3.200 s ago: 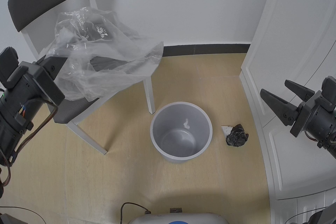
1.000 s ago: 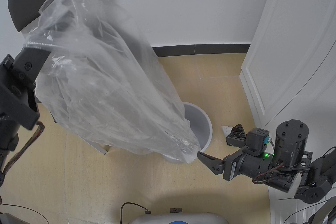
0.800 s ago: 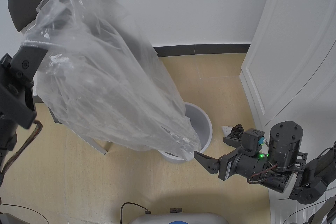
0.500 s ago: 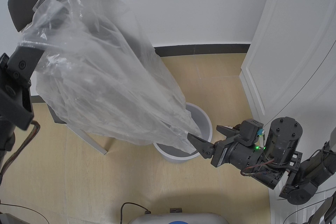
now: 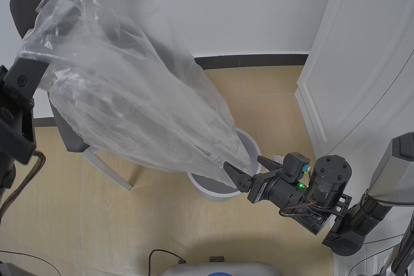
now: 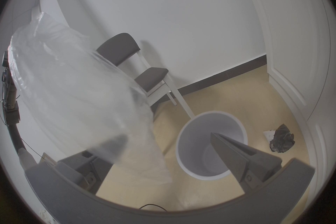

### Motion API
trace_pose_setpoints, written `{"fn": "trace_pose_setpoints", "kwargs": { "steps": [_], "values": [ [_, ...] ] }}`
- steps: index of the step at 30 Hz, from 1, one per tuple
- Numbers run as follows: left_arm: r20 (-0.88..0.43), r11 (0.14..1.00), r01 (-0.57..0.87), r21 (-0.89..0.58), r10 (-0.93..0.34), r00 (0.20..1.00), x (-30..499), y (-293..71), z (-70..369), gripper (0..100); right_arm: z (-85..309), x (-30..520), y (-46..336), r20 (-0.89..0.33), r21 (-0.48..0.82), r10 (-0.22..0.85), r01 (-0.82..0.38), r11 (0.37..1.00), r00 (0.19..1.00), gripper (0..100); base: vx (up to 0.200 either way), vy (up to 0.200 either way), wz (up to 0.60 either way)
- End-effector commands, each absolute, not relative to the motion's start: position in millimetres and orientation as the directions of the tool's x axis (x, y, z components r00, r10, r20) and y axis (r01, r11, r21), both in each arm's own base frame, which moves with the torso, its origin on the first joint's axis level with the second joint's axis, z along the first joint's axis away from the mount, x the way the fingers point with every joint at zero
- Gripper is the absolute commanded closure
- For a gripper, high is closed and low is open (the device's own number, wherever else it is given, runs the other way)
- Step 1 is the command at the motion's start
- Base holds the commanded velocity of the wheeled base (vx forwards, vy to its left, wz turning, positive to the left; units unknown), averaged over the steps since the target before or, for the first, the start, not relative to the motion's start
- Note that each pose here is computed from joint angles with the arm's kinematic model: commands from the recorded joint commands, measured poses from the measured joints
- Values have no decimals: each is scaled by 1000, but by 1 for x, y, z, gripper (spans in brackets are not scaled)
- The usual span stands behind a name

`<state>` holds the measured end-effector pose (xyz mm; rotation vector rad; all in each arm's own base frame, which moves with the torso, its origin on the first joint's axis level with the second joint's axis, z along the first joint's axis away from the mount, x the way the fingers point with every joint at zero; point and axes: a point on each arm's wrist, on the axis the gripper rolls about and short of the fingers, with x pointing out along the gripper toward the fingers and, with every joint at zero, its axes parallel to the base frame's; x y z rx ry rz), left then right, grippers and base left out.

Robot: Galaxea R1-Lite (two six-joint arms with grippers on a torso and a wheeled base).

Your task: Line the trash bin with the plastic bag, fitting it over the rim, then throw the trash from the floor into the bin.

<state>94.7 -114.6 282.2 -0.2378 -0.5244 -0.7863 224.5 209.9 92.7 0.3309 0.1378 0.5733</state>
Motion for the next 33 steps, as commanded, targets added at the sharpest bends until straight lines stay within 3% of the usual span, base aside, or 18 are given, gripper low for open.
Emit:
{"fn": "trace_pose_setpoints", "kwargs": {
  "steps": [1, 8, 13, 33],
  "values": [
    [532, 688, 725, -12, -610, 587, 95, -114, 282, 100, 97, 226, 206, -30, 343, 541, -500, 795, 840, 0, 0, 0, 0],
    [532, 688, 725, -12, -610, 587, 95, -114, 282, 100, 117, 224, 203, -65, 352, 536, -483, 801, 842, 0, 0, 0, 0],
    [536, 689, 725, -11, -608, 586, 94, -114, 283, 100, 116, 229, 209, -80, 429, 531, -452, 782, 843, 0, 0, 0, 0],
    [546, 688, 726, -13, -603, 582, 94, -114, 284, 100, 109, 232, 212, -95, 454, 538, -445, 772, 837, 0, 0, 0, 0]
  ]
}}
